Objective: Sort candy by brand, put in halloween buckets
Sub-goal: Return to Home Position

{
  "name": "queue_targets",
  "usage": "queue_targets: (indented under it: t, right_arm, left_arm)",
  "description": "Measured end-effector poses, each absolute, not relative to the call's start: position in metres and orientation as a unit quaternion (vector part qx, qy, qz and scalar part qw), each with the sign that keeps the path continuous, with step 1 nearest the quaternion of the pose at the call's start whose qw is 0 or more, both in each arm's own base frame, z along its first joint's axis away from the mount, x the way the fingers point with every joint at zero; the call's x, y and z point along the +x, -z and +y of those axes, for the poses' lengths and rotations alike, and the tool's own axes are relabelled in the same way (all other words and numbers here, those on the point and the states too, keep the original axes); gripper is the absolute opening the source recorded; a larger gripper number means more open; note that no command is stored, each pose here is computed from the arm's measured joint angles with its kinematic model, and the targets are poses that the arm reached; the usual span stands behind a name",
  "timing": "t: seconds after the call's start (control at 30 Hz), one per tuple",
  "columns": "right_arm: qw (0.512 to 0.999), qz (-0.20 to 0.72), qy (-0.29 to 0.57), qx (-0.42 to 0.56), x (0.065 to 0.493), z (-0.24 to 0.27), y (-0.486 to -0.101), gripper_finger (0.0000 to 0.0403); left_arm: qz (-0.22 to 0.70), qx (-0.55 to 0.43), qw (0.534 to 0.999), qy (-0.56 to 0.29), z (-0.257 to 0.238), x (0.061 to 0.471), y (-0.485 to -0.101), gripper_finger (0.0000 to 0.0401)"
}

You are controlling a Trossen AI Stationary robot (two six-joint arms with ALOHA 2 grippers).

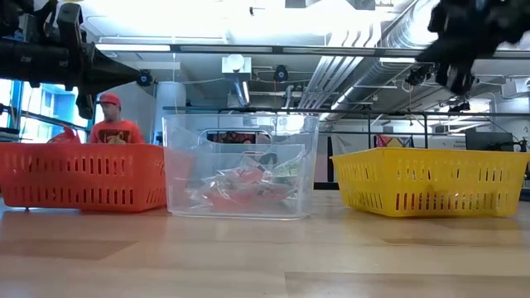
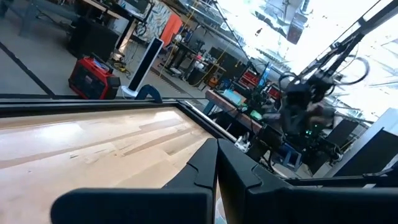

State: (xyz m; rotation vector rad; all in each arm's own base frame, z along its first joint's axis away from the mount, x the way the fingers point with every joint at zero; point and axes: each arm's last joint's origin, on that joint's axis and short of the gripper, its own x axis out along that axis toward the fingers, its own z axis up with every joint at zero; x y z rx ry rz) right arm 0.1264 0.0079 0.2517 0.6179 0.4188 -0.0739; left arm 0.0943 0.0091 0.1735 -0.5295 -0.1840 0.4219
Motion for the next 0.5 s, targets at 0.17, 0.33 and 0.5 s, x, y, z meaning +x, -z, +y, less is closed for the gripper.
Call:
queue_targets:
  t: [0.17,0.33,0.5]
  right_arm:
    - [0.95,0.152,0.006,0.274,0.119,0.001,-0.219,0.0]
    - [0.968,0.085,-0.016,0.235,0.112,0.001,-0.204,0.0]
    - [0.975,0.048,-0.014,0.215,0.107,0.0,-0.185,0.0]
  left_arm:
    - [-0.09,-0.259,0.939,-0.206,0.009,0.094,-0.173,0.0001]
    - [-0.09,-0.259,0.939,-0.206,0.009,0.094,-0.173,0.0001]
    - [-0.09,-0.259,0.939,-0.206,0.009,0.094,-0.173,0.0001]
